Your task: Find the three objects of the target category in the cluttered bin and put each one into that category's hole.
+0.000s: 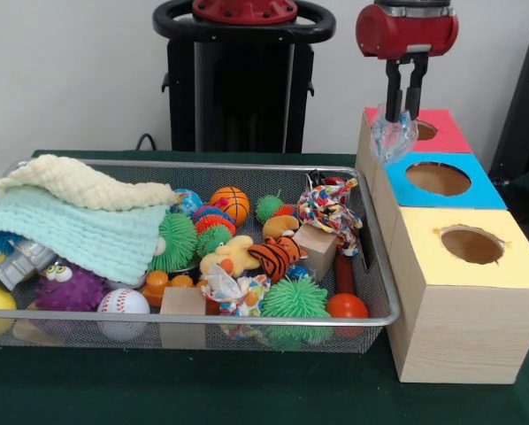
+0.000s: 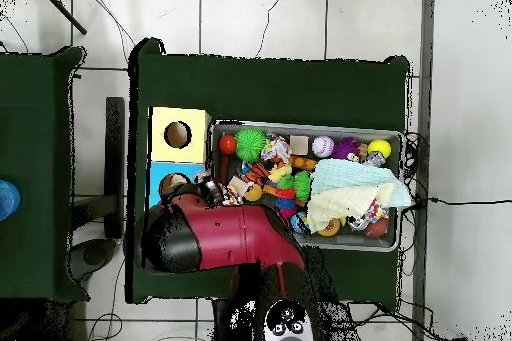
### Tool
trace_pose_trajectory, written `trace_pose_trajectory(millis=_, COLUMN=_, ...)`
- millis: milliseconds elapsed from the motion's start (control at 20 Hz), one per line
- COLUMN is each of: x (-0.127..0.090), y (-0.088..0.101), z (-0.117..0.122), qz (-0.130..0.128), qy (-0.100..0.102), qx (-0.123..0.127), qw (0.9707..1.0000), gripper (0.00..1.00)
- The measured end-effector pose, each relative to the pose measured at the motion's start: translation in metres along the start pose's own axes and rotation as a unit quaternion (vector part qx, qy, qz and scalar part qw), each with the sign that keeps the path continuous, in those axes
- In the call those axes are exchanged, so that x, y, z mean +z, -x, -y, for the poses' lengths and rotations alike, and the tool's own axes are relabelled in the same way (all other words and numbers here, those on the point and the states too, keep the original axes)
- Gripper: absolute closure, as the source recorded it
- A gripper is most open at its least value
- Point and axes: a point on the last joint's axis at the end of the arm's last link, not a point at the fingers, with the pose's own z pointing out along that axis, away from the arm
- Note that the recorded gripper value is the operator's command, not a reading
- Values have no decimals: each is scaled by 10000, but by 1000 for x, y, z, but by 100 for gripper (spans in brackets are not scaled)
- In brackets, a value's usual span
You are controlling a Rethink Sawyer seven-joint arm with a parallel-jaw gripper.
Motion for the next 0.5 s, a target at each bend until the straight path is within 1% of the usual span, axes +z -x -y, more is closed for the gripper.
trace_pose_trajectory(millis=500, x=-2, y=4, z=-14, qz=1, qy=2, qx=-53, qw=10000, gripper=100)
